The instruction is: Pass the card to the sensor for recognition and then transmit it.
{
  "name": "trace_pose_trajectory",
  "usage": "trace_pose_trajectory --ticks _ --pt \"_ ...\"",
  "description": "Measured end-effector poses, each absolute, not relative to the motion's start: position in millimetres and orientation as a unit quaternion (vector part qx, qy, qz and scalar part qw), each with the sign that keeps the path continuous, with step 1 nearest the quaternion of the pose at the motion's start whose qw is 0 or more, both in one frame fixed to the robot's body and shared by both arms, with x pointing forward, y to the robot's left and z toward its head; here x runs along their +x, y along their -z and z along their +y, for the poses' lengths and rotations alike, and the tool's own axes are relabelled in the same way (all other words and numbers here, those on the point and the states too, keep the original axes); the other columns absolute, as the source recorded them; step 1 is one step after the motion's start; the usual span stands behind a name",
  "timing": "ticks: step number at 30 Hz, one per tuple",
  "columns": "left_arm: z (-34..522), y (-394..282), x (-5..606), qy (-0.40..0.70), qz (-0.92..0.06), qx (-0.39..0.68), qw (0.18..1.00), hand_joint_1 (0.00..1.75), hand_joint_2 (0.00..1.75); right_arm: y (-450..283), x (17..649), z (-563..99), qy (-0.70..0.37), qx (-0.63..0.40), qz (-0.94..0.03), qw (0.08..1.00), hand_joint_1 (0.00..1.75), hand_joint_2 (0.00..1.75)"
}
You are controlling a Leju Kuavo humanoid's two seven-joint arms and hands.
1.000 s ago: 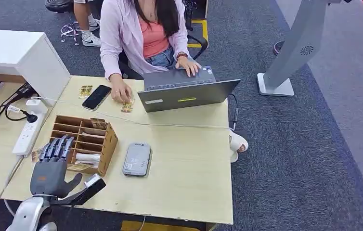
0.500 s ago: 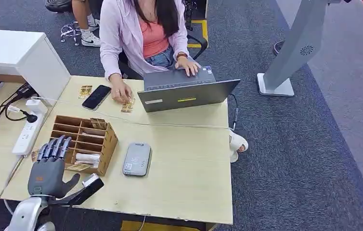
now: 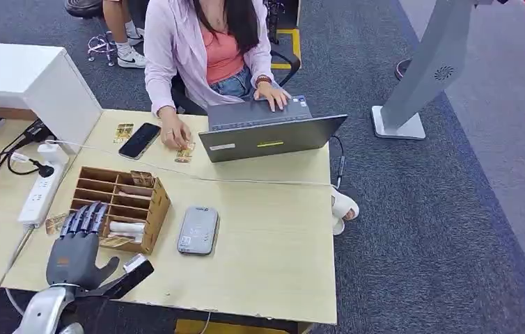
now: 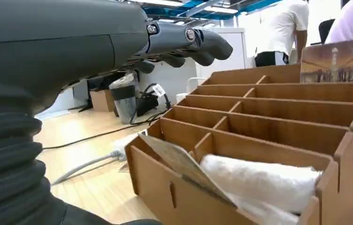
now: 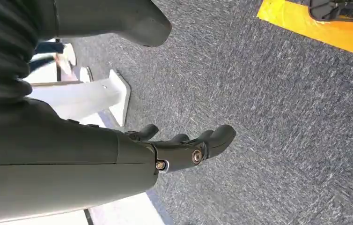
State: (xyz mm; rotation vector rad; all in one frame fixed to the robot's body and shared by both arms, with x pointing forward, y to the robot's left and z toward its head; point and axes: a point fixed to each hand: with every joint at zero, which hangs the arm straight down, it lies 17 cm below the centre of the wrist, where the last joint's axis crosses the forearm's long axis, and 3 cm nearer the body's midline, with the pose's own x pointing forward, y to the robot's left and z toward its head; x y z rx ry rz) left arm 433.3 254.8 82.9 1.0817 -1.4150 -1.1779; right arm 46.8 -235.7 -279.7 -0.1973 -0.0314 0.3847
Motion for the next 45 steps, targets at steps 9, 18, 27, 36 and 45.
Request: trace_pose_trajectory --ticks 9,18,27,36,45 --pt "256 -76 432 0.488 -0.575 0.439 0.488 0.00 1.75 280 47 -235 -0.193 -0.096 -0.016 0.976 0.00 1.75" --pt "254 -75 432 0.488 -0.575 0.439 0.489 1.75 1.75 280 47 -234 -0.195 -0.095 -0.016 0.976 0.00 1.75" --pt "254 -74 431 0.487 -0.575 0.438 0.491 1.75 1.75 280 47 -234 -0.197 -0.094 -0.017 0.976 0.00 1.75" --pt "256 -75 432 0.483 -0.576 0.437 0.493 1.75 1.75 280 48 -234 -0.200 -0.094 -0.019 0.975 0.00 1.75" --pt "269 -90 448 0.464 -0.582 0.452 0.492 1.75 1.75 280 48 -234 -0.208 -0.093 -0.021 0.973 0.00 1.75"
